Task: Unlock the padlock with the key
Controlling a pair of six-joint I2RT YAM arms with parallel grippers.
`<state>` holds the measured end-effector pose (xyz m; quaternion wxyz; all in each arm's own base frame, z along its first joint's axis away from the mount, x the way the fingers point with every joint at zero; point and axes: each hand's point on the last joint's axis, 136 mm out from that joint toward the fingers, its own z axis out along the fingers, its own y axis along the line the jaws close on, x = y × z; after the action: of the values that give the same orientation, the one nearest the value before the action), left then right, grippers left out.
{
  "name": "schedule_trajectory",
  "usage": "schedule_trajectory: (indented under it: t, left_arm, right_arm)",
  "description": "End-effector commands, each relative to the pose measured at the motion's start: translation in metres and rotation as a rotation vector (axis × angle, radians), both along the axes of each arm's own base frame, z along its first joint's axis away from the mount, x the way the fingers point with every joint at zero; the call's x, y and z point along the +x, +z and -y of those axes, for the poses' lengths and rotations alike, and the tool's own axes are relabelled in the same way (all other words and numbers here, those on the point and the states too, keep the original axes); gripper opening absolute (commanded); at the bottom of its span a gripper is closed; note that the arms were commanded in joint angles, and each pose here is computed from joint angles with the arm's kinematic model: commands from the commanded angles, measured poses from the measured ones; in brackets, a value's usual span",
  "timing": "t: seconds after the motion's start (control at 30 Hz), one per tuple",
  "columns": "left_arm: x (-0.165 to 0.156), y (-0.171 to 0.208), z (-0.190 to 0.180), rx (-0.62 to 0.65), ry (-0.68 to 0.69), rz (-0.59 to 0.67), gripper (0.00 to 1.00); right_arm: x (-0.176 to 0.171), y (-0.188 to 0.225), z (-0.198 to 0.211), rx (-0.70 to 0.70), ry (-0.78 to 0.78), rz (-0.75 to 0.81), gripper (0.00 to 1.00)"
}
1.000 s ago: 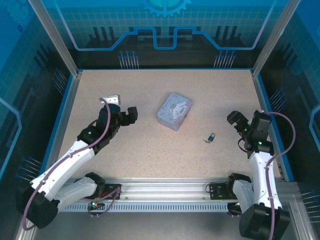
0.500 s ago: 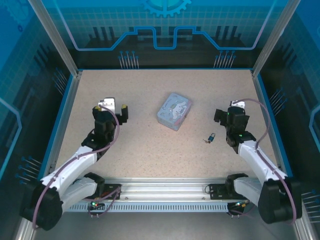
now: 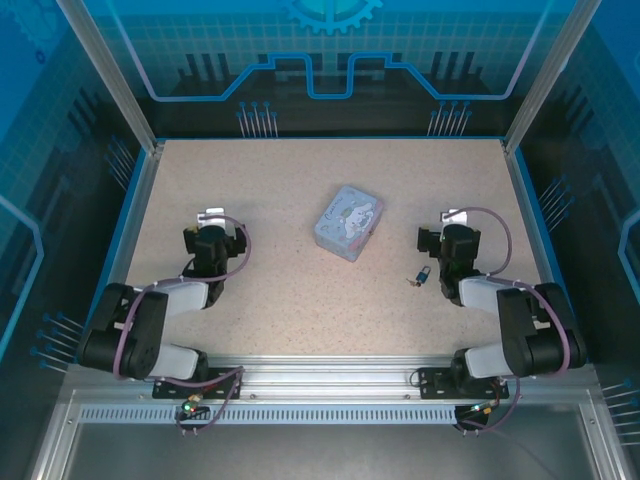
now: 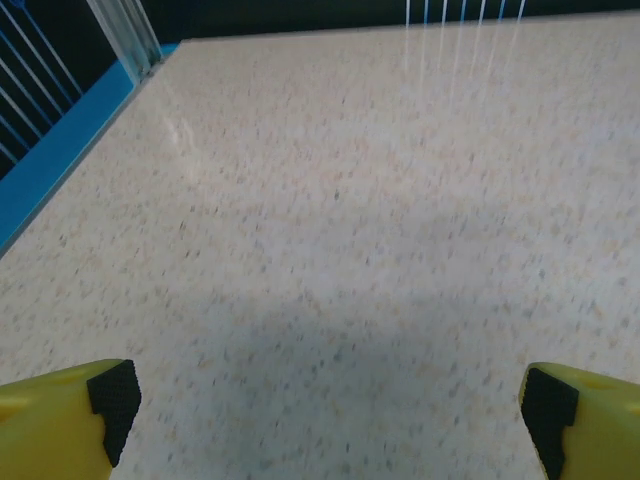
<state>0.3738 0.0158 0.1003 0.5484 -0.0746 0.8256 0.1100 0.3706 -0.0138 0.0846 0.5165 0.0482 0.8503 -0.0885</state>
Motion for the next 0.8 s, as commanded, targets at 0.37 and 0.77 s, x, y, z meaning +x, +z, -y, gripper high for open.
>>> schedule_trajectory:
  t: [0.37, 0.77]
  left_arm:
    - [0.024, -0.008, 0.018, -0.192, -0.224, 0.053, 0.99]
    - [0.024, -0.007, 0.017, -0.182, -0.221, 0.064, 0.99]
  right_arm:
    - [0.025, 0.01, -0.03, 0.042, 0.217, 0.086, 1.0]
    - [0.026, 0.011, -0.034, 0.016, 0.219, 0.081, 1.0]
